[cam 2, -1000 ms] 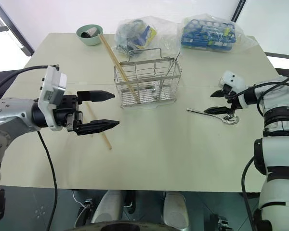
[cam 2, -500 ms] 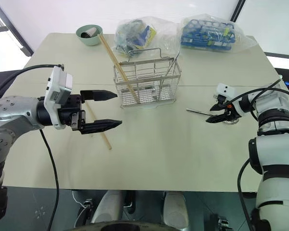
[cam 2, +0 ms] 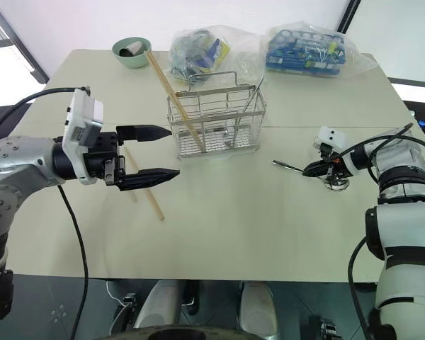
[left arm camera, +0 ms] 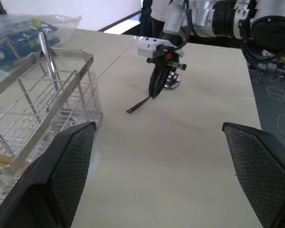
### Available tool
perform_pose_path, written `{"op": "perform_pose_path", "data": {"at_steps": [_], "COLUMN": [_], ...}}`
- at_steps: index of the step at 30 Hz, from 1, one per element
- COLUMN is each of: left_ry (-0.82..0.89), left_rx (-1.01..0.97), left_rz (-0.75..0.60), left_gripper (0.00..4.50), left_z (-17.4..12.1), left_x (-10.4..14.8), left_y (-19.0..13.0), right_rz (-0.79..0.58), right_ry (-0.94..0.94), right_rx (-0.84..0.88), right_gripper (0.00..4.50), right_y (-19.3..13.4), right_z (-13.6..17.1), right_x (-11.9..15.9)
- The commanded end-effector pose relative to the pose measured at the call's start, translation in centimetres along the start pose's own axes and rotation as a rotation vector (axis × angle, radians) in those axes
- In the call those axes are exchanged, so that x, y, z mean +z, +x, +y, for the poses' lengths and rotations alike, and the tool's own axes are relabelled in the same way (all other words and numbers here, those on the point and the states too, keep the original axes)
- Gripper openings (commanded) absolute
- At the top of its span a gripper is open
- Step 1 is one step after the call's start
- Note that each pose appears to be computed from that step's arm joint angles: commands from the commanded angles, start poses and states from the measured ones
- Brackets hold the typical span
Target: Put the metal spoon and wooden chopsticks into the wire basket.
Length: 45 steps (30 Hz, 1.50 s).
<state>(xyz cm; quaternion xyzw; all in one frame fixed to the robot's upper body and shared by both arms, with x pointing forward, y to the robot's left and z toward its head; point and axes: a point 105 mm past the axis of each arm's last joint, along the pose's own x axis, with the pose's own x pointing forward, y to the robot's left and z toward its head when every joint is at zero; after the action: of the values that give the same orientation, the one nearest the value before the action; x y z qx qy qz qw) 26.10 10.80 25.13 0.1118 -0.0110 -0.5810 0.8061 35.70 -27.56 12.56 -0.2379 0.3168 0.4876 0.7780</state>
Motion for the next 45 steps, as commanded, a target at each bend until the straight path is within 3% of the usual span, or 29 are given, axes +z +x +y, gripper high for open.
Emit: {"op": "perform_pose_path", "data": {"at_steps": [1,4,6,8,13,17,25,33,36,42,45], "left_ry": [0.073,0.085,0.101,0.111,0.124,0.132,0.139,0.143,0.144,0.141,0.072], "left_rx": [0.055,0.076,0.113,0.128,0.135,0.132,0.148,0.181,0.192,0.235,0.419], "left_rz": [-0.053,-0.061,-0.072,-0.078,-0.090,-0.100,-0.114,-0.129,-0.130,-0.145,-0.248], "left_gripper": [4.50,4.50,4.50,4.50,4.50,4.50,4.50,4.50,4.50,4.50,4.50], "left_z": [1.1,1.5,2.4,2.8,3.3,3.5,3.8,4.0,4.0,4.4,6.9], "left_x": [2.1,2.4,2.9,3.1,3.4,3.5,3.5,3.8,3.9,4.2,6.0], "left_y": [-0.7,-0.9,-1.1,-1.1,-0.8,-0.6,-0.7,-1.2,-1.2,-1.6,-2.3], "right_rz": [-0.133,-0.194,-0.355,-0.526,-0.811,-0.965,-1.017,-1.006,-1.019,-1.044,-1.090], "right_ry": [-0.153,-0.201,-0.248,-0.240,-0.219,-0.141,-0.062,0.012,0.083,0.091,0.091], "right_rx": [0.106,0.224,0.321,0.321,0.169,-0.050,-0.311,-0.370,-0.384,-0.436,-0.407], "right_gripper": [0.03,0.03,0.03,0.03,0.03,0.03,0.03,0.03,0.94,3.93,3.93], "right_y": [0.1,0.0,-0.6,-1.5,-3.3,-4.2,-3.4,-1.0,-0.6,-1.9,-4.3], "right_z": [2.2,5.6,8.6,9.7,8.6,5.3,0.2,-1.7,-2.4,-2.8,-2.5], "right_x": [3.0,4.6,8.3,12.4,19.9,24.5,25.7,24.4,23.9,23.8,24.1]}}
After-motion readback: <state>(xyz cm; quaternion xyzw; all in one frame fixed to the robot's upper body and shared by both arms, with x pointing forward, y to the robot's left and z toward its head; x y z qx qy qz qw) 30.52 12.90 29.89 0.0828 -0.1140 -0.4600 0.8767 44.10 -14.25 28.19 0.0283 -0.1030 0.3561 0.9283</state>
